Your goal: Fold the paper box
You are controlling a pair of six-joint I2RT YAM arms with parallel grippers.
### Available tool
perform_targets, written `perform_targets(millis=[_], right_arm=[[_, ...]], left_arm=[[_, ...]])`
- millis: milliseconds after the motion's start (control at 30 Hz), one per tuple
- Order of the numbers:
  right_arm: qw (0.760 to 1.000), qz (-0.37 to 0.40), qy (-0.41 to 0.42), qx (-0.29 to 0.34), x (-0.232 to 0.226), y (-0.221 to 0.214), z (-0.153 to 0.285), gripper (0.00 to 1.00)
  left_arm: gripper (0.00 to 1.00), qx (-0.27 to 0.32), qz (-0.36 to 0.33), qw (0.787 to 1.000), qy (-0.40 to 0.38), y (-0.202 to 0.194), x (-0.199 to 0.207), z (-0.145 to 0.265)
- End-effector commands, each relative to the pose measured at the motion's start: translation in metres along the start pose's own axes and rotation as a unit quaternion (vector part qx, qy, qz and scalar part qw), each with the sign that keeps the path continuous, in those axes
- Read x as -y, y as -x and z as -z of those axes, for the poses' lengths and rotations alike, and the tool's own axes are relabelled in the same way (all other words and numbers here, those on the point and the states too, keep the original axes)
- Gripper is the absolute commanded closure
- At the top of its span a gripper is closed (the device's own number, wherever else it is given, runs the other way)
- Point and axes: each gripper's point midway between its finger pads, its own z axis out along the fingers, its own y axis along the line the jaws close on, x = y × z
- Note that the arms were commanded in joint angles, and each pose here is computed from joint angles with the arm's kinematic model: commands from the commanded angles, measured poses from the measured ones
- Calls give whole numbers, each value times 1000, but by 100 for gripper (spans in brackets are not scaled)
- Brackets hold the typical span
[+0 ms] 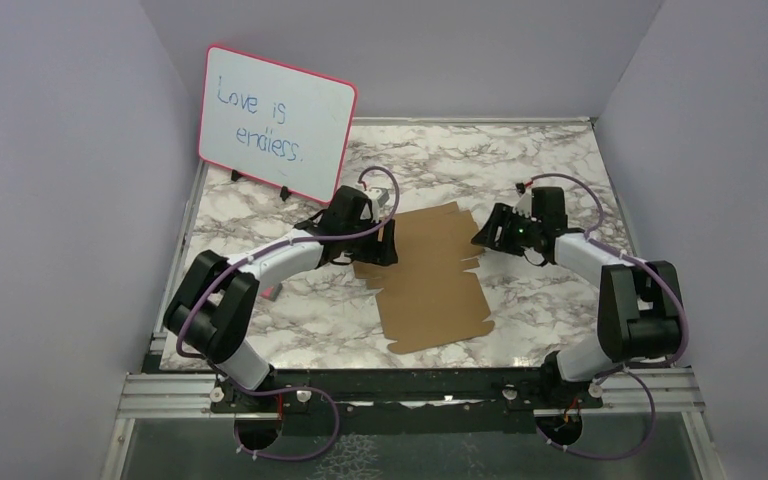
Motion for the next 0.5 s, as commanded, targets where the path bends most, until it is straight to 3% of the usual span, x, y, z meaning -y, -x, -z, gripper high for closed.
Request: perform_targets(millis=[0,200,467], right_arm=[[1000,-18,11,13,6,14,-15,36],[998,-22,53,-11,1,5,-32,45],[989,-14,144,-21,-27,5,-32,80]], left_arm=[[29,47,17,998,-42,16,20,7],[29,63,33,997,-37,19,19,8],[27,73,40,996,-32,28,19,11]])
